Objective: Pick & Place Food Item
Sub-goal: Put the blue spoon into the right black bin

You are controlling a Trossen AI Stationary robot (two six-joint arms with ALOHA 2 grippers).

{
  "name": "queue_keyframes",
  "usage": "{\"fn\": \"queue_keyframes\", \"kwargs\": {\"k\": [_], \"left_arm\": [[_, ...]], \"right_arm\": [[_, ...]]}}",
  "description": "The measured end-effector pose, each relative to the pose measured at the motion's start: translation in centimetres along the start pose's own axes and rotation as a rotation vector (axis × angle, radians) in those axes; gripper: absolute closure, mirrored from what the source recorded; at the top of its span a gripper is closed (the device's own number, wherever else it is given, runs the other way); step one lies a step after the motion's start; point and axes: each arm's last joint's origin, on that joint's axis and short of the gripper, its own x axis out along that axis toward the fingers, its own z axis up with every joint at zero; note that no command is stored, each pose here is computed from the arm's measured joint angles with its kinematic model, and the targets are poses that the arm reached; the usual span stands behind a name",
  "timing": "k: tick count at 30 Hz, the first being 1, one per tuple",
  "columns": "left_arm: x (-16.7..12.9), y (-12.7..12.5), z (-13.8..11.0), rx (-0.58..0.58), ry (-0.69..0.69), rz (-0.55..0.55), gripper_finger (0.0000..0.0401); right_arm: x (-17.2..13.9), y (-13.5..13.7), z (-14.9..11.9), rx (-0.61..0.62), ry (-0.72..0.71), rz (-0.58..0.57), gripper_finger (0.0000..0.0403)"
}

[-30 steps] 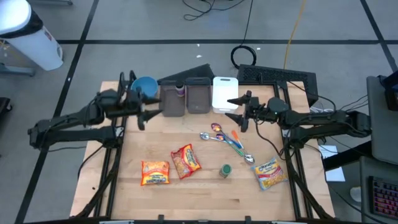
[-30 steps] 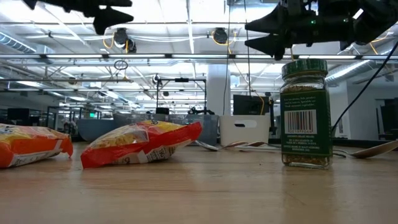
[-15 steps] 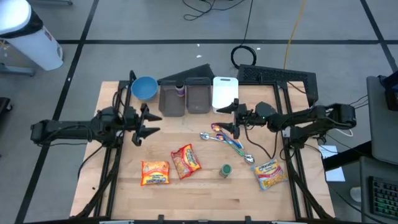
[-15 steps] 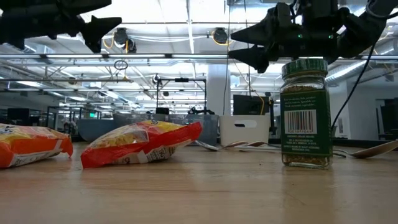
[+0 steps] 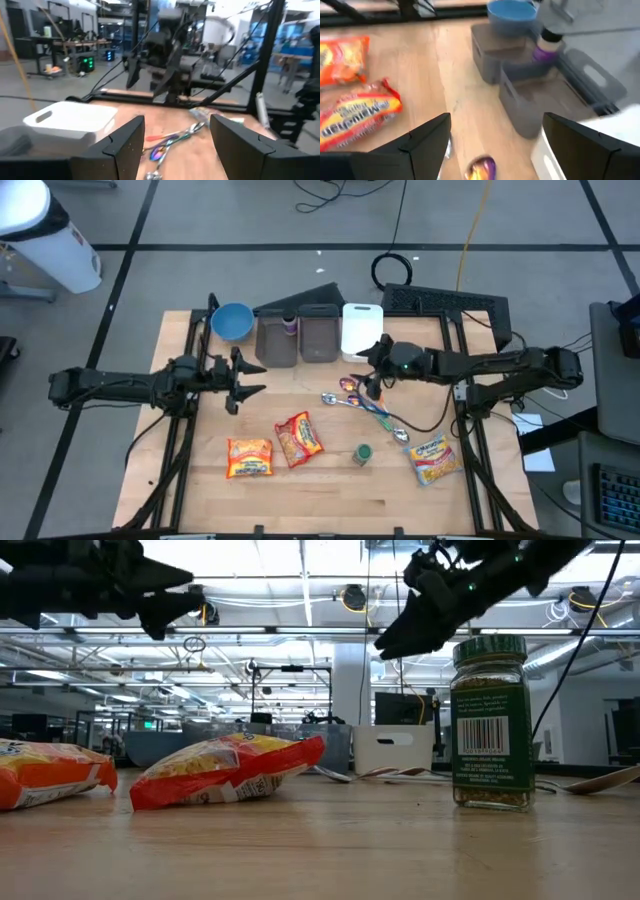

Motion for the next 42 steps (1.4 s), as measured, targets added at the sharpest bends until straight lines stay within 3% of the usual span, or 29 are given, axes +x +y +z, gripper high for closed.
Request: {"fn": "queue_keyframes", "kwargs": {"k": [8,21,33,42], "left_arm": [[0.7,0.3,-0.9,0.017,0.061,0.046,0.0169],[1.6,0.6,-1.5,0.030,0.073,0.062,0.0169],[1.8,0.7,-2.0,0.028,0.112,0.064,0.0169],[1.8,0.7,-2.0,0.041,0.113,0.063,0.0169]], "right_arm": [[-1.5,-0.1,-0.3,0.088,0.162,-0.032,0.0094],[2.7,3.5,-4.6,0.024,0.433,0.022,0.0094],[4.6,6.0,-7.3,0.008,0.542,0.013,0.0094],[4.3,6.7,-7.4,0.036,0.524,-0.027,0.0095]]}}
